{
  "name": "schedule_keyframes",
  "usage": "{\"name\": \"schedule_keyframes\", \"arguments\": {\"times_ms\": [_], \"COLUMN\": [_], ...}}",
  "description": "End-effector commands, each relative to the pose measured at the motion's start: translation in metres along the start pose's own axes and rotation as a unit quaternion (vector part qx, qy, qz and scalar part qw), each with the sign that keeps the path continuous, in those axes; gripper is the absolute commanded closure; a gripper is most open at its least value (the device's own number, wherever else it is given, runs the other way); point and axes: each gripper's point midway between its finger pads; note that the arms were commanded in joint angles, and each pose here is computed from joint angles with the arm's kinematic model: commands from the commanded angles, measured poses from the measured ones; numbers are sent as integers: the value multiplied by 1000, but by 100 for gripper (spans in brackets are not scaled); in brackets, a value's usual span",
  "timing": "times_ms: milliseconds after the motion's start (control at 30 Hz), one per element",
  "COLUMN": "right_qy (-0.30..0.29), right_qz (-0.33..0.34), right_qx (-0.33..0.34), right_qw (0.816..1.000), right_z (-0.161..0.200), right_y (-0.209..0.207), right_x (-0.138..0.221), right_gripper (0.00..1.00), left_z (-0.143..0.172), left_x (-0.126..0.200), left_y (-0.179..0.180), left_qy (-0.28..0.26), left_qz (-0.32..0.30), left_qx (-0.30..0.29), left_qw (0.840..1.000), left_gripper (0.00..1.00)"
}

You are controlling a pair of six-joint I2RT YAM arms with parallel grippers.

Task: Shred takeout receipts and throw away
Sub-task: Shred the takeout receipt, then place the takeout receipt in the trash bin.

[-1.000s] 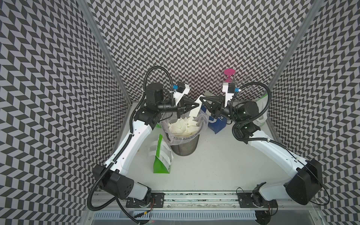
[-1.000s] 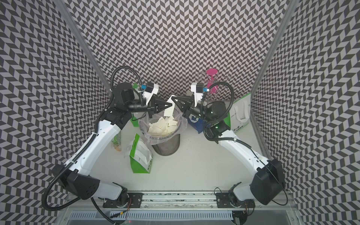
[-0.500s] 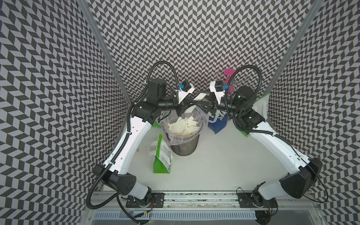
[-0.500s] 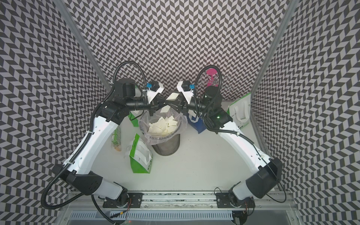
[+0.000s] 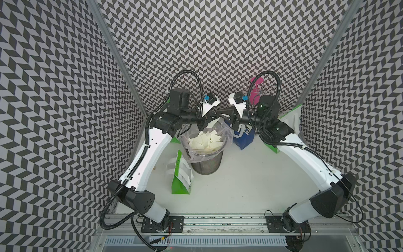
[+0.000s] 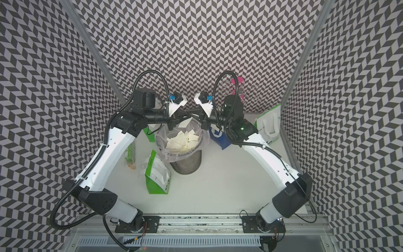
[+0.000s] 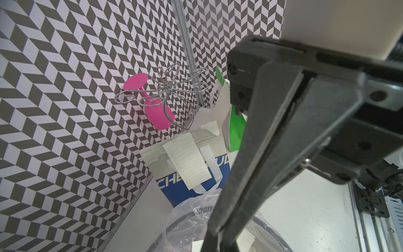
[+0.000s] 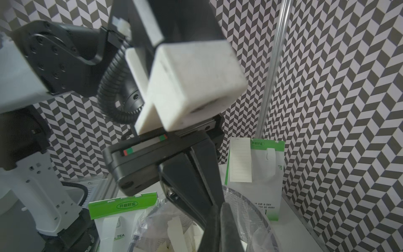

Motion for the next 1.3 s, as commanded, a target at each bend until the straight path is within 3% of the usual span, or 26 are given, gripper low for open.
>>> {"name": "schedule_keyframes", "arguments": {"times_ms": [0, 233, 433, 667, 800, 933, 967, 1033, 1067, 1267], "right_qy": [-4, -1, 5, 17, -9, -59, -67, -78, -82, -106], "right_qz": [39, 129, 225, 262, 173, 22, -10, -64, -75, -118], "right_qx": [17, 29, 24, 9, -15, -44, -49, -58, -63, -86], "right_qw": [999, 991, 974, 965, 985, 997, 996, 993, 992, 984], "right_z": [-7, -8, -8, 6, 7, 0, 0, 2, 2, -4], "right_y": [-13, -33, -57, -70, -42, 7, 18, 35, 38, 44], "right_x": [0, 8, 22, 26, 11, 0, -1, -1, -2, -8], "right_gripper": [100, 100, 100, 100, 100, 98, 91, 65, 58, 45], "left_z": [-13, -28, -34, -37, -36, -35, -36, -43, -45, -44], "left_x": [9, 20, 33, 45, 53, 50, 49, 48, 49, 48], "left_y": [-5, -4, 5, 11, 19, 23, 23, 18, 17, 11], "left_qy": [-11, -32, -37, -35, -51, -58, -66, -91, -100, -116], "left_qz": [-3, -35, -87, -119, -137, -137, -135, -118, -115, -95], "left_qx": [-24, -44, -57, -44, 2, 68, 82, 103, 104, 100], "left_qw": [1000, 998, 994, 991, 989, 987, 985, 983, 983, 984], "left_gripper": [100, 100, 100, 100, 100, 100, 100, 100, 100, 100]}}
Point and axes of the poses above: each gripper's point midway between its finger pads, its own x axis back along the fingers, its own y axis along the line the jaws close on, z = x × y, and after that the axes turned 2 degrees about -x, right-handed
